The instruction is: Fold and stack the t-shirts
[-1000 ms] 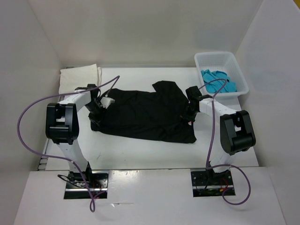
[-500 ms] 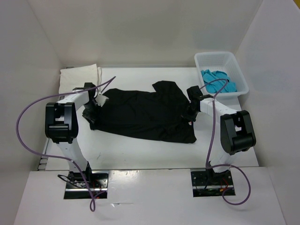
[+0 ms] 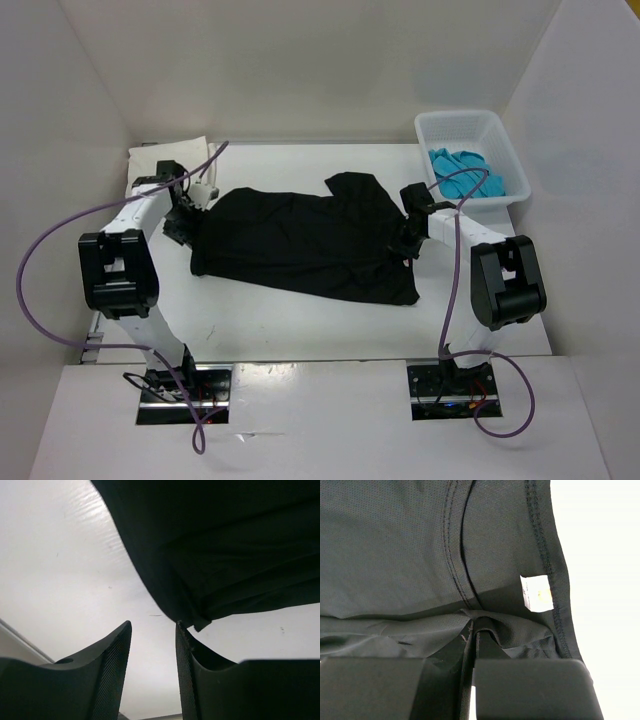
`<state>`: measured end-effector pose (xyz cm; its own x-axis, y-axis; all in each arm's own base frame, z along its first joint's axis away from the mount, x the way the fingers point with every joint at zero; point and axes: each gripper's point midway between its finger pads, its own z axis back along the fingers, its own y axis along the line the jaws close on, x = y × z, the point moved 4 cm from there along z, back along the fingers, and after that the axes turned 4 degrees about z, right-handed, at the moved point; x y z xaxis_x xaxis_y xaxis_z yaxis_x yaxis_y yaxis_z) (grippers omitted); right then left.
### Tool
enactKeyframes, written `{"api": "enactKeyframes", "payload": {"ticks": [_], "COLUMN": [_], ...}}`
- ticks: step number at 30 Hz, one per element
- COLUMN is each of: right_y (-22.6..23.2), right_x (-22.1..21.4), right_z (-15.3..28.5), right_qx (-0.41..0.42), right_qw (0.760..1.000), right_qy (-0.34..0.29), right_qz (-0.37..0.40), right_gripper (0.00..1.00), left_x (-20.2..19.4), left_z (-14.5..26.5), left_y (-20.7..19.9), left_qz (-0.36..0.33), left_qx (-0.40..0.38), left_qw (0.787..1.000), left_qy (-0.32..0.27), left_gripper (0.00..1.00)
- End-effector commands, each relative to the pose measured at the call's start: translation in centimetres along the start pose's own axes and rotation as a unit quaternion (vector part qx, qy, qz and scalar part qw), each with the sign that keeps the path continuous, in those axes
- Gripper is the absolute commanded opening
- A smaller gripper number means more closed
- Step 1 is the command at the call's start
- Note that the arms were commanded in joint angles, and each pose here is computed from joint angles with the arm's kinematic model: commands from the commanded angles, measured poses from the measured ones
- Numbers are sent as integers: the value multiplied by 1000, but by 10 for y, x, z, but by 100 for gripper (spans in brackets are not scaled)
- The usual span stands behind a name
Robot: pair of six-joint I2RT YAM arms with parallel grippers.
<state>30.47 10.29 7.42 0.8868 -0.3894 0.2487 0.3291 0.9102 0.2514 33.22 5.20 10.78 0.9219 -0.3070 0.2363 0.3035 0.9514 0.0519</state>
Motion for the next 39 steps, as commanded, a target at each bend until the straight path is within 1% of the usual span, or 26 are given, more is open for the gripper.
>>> {"api": "enactKeyframes", "payload": {"ticks": [1, 3, 6, 13, 20, 22, 23, 26, 27, 30, 31, 33, 34, 38, 39], "right_y": [10, 10, 10, 10, 10, 10, 10, 10, 10, 10, 10, 10, 10, 8, 8], "right_x": [20, 20, 20, 18, 18, 18, 18, 18, 18, 18, 18, 18, 18, 16, 16], "right_z": [11, 11, 11, 8, 8, 8, 8, 8, 8, 8, 8, 8, 8, 9, 9], "right_qx": [21, 21, 21, 23, 23, 23, 23, 23, 23, 23, 23, 23, 22, 22, 22], "right_qw": [999, 999, 999, 999, 999, 999, 999, 999, 999, 999, 999, 999, 999, 999, 999], "right_qy": [-39, -39, -39, -33, -33, -33, -33, -33, -33, -33, -33, -33, -33, -33, -33], "right_qz": [6, 6, 6, 6, 6, 6, 6, 6, 6, 6, 6, 6, 11, 11, 11], "right_gripper": [0, 0, 0, 0, 0, 0, 0, 0, 0, 0, 0, 0, 0, 0, 0], "left_x": [7, 4, 4, -4, 7, 5, 4, 5, 3, 3, 5, 4, 9, 17, 22], "left_z": [8, 2, 0, -18, -34, -41, -41, -42, -44, -44, -45, -45, -44, -31, -24], "left_y": [-14, -23, -31, -43, -46, -48, -47, -43, -44, -42, -42, -41, -39, -31, -30], "left_qz": [-9, -6, -4, -12, -16, -15, -15, -17, -17, -17, -13, -14, -15, -15, -17], "left_qx": [-52, -84, -114, -129, -136, -135, -128, -117, -117, -112, -110, -105, -102, -74, -67], "left_qw": [998, 996, 993, 991, 990, 990, 991, 992, 992, 993, 993, 994, 994, 997, 998], "left_qy": [-19, -9, -11, 19, 19, 33, 36, 36, 37, 39, 35, 37, 28, 7, -10], "left_gripper": [48, 48, 48, 48, 48, 48, 44, 38, 33, 24, 19, 16, 12, 1, 0]}}
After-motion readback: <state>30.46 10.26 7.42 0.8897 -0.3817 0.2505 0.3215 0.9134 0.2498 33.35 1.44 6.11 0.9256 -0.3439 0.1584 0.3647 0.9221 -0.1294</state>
